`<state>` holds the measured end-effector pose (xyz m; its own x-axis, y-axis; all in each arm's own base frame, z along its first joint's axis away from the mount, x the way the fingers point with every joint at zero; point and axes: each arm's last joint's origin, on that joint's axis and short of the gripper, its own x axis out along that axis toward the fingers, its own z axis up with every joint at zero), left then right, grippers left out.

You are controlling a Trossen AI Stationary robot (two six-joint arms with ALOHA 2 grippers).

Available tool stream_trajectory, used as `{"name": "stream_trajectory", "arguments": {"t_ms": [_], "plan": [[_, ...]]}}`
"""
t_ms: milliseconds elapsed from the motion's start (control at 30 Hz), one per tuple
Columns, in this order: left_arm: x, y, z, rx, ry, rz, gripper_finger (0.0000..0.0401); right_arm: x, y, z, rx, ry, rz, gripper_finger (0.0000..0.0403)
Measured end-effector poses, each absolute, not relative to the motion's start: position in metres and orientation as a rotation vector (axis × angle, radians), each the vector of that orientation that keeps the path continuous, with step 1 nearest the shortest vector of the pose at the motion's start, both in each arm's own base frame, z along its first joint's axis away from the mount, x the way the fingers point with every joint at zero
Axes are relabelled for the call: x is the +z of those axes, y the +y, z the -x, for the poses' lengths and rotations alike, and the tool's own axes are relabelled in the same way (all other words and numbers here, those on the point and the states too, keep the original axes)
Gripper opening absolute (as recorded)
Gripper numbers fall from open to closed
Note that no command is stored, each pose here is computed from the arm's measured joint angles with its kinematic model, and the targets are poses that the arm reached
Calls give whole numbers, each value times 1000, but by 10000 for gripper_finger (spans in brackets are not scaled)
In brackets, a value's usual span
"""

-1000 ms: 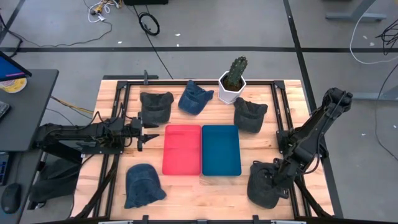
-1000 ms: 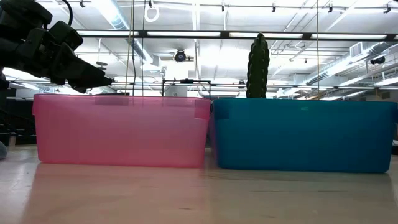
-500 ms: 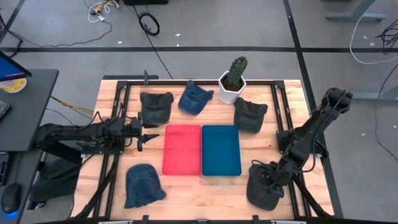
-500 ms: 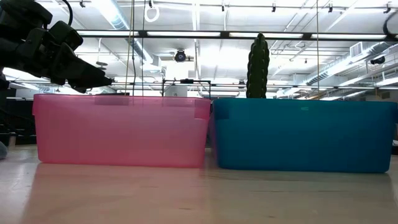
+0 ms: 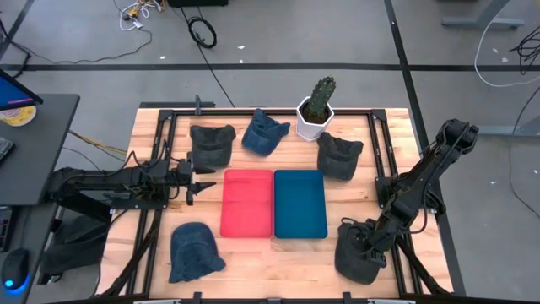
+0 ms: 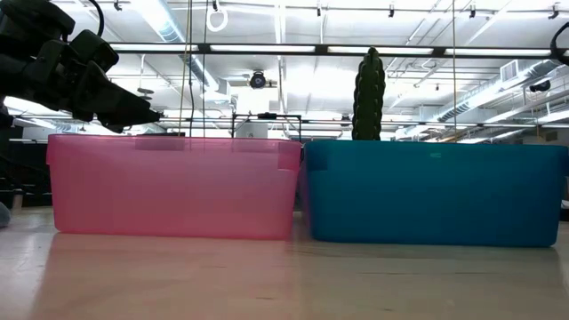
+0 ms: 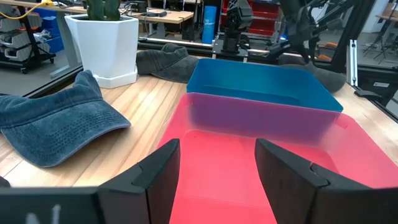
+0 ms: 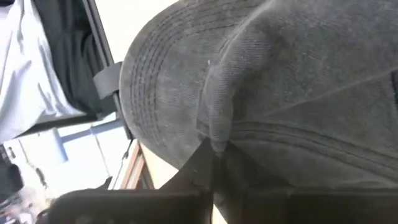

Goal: Pick & Place hat
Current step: Put the bottom black cap into the blue bin

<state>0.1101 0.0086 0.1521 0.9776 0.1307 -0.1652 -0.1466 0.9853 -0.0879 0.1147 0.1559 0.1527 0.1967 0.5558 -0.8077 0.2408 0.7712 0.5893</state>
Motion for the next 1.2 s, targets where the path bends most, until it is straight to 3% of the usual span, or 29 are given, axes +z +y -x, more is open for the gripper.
{"name": "stream_trajectory", "arguments": {"t_ms": [167, 400, 800, 1200], "plan": [[152, 9, -110, 140, 160, 100, 213, 158, 156, -118, 326, 1390, -720, 6], [152, 9, -110, 140, 160, 100, 213, 204, 155, -139, 449, 1303, -630, 2], [152, 9, -110, 140, 160, 100, 213, 311, 110, -175, 371, 1141, -331, 1], [152, 9, -110, 140, 160, 100, 213, 371, 75, -231, 354, 1119, -74, 0]]}}
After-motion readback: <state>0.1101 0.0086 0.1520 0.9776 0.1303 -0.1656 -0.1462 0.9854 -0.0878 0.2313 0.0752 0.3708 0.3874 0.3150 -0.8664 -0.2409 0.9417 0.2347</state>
